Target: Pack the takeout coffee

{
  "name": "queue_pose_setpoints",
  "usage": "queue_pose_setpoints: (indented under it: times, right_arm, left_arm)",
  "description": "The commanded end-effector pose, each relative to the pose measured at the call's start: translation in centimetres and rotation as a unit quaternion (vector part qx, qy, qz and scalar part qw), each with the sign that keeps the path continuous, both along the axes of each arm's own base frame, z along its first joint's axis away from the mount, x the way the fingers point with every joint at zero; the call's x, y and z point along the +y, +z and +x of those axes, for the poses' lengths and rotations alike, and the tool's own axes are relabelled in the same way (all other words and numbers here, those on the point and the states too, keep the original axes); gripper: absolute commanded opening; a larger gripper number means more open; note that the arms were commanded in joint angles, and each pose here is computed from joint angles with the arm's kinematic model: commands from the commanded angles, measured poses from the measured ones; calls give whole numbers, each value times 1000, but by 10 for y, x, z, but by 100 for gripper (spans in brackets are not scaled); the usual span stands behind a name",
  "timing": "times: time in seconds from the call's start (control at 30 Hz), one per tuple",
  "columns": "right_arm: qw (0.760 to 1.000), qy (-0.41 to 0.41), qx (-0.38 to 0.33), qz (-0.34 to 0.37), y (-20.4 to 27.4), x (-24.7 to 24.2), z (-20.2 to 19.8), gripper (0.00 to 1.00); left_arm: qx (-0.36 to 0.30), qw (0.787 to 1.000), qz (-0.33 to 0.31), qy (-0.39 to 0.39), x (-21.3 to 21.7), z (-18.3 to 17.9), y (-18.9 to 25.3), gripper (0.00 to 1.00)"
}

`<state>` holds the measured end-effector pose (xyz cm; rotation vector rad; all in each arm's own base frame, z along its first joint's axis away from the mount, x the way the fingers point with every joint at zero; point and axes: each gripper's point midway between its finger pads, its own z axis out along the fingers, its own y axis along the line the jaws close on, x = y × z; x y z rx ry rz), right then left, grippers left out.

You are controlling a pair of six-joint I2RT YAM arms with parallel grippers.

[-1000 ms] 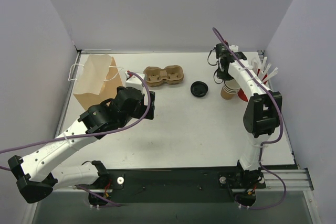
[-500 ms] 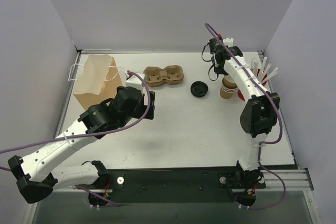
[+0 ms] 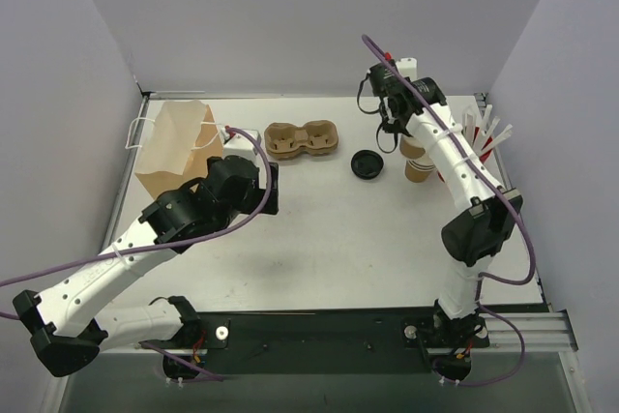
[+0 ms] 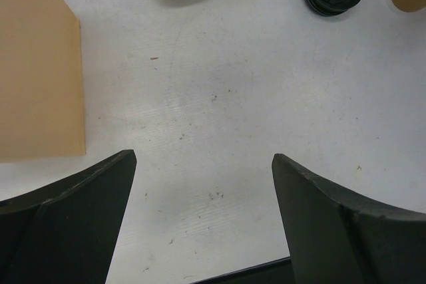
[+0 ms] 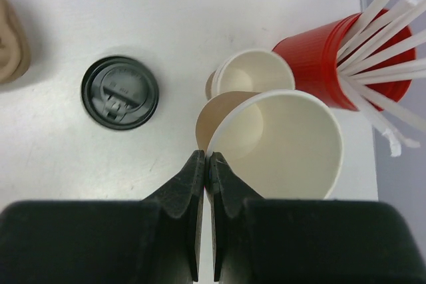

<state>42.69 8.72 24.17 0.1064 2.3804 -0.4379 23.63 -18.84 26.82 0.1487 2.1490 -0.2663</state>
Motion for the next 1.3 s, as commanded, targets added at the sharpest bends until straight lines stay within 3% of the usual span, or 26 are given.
queue_pose_setpoints:
  times: [0.0, 0.27, 0.47, 0.8, 1.27]
  right_arm:
    - [998, 50, 29, 22, 4, 37, -55, 0]
    - [987, 128, 62, 76, -65, 142, -114, 0]
    - [982, 162, 81, 46, -111, 193, -137, 0]
    - [979, 173, 97, 50, -139, 212, -145, 4]
    - [974, 195, 79, 89, -106, 218, -150, 31]
  left_arm:
    - [-22, 998, -22, 60, 19, 9, 27, 95]
    - [-9, 993, -12, 114, 44, 7, 23, 95]
    - [-3, 992, -19, 121, 55, -2, 18, 95]
    - [3, 993, -24, 119, 61, -9, 14, 94]
    - [4, 994, -33, 106, 52, -7, 14, 94]
